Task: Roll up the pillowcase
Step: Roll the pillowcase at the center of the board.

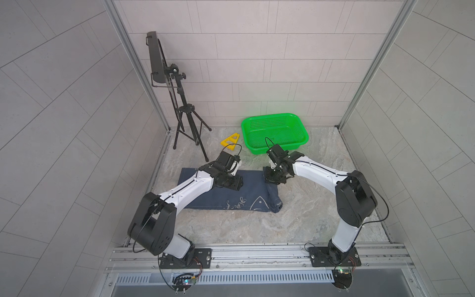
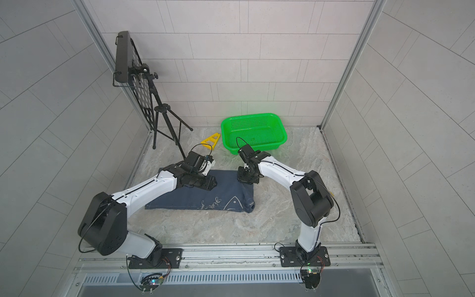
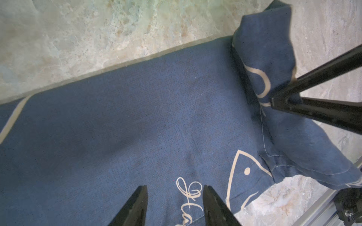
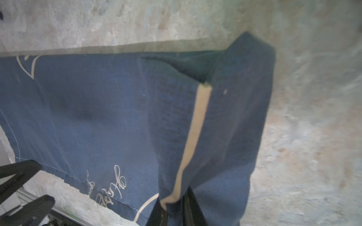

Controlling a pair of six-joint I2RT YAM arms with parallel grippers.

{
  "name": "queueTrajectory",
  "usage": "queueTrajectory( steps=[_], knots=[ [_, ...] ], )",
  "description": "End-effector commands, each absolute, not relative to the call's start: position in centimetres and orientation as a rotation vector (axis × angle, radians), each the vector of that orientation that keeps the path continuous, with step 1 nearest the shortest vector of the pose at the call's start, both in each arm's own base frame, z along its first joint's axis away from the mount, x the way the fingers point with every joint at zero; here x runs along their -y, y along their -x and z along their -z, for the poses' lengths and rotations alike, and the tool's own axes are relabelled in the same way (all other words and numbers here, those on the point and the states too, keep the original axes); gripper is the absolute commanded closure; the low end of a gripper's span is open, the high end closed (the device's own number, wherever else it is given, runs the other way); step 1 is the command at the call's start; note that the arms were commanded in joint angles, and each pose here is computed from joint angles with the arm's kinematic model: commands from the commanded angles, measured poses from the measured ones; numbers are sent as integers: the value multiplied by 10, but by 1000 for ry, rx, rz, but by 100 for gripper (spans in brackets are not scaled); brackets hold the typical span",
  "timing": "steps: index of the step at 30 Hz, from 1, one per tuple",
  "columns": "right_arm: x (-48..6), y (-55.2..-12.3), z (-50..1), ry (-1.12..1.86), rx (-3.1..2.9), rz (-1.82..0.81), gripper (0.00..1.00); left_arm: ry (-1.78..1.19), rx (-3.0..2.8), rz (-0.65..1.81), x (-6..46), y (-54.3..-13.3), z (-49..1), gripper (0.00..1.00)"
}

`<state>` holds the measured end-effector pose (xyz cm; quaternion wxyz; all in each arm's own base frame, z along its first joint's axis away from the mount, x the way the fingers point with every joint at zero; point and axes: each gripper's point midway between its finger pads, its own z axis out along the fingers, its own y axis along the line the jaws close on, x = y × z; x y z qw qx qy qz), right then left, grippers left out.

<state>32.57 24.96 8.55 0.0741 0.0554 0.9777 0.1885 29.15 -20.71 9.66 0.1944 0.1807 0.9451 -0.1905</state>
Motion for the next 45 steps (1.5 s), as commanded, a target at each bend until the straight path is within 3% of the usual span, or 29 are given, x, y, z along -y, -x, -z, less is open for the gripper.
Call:
queueTrajectory(
  steps=[1,16,26,32,37,45],
  knots=[
    [-263,-329,-82,-209,-2949,-595,81,-486,-2629,567,205,-287,-100,47],
    [-313,-329,-64,-164,-2990,-694,81,-441,-2632,666,206,-267,-92,47],
    [-345,-345,-67,-189,-2909,-913,72,-427,-2606,704,213,-268,-100,47],
    [-338,-358,-90,-166,-2835,-960,68,-489,-2585,717,233,-260,-109,48],
    [-301,-361,-115,-160,-2784,-934,64,-512,-2582,723,252,-253,-105,47],
    [-283,-380,-107,-159,-2754,-960,66,-550,-2559,713,279,-255,-113,46]
  ],
)
